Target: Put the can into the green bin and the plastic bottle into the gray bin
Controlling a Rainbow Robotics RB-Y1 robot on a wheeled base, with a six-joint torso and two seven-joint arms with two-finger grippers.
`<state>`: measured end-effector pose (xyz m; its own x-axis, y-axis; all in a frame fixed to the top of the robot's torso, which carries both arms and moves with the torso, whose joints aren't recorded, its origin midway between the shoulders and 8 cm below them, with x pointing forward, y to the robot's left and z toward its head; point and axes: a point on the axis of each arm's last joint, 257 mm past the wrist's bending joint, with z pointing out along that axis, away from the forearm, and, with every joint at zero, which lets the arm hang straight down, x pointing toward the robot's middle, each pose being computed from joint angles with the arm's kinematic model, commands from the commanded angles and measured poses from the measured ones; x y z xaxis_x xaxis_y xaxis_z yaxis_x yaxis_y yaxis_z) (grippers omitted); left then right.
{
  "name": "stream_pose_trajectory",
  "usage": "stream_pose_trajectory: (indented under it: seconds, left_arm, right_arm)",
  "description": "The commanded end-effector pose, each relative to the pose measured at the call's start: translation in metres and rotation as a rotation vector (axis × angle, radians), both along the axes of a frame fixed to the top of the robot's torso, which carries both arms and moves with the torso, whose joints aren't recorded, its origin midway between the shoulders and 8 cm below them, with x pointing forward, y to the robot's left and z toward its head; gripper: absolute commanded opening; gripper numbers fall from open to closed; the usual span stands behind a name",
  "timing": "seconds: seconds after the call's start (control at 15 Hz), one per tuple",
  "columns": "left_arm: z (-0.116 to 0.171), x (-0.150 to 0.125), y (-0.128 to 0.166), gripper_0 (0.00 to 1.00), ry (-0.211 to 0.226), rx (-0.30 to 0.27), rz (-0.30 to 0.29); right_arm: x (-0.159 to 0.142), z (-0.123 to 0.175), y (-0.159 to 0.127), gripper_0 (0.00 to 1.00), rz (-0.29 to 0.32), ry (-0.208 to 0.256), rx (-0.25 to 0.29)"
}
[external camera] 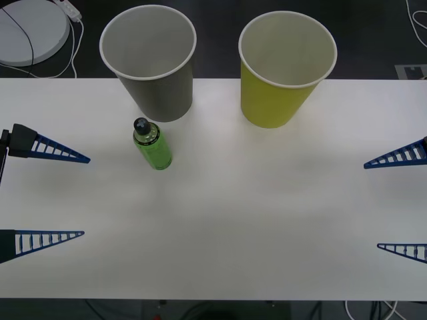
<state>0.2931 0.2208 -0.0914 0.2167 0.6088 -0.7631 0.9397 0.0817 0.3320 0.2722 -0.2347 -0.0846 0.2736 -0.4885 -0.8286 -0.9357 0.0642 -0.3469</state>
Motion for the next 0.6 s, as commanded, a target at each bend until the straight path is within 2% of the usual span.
stream_pose_trajectory:
  seconds: [0.07,0.2,0.27,0.47,0.6]
  left_arm:
    - [0.0,0.0,0.0,1.0,0.0,0.0,0.0]
    - [0.0,0.0,0.0,1.0,0.0,0.0,0.0]
    - [-0.01,-0.002,0.004,1.0,0.03,0.004,0.011]
    - [-0.009,0.002,0.011,1.0,0.036,0.034,0.015]
    - [-0.006,0.007,0.016,1.0,0.047,0.023,0.037]
  right_arm:
    - [0.0,0.0,0.0,1.0,0.0,0.0,0.0]
    - [0.0,0.0,0.0,1.0,0.0,0.0,0.0]
    - [0.0,0.0,0.0,1.0,0.0,0.0,0.0]
    - [0.0,0.0,0.0,1.0,0.0,0.0,0.0]
    - [0.0,0.0,0.0,1.0,0.0,0.0,0.0]
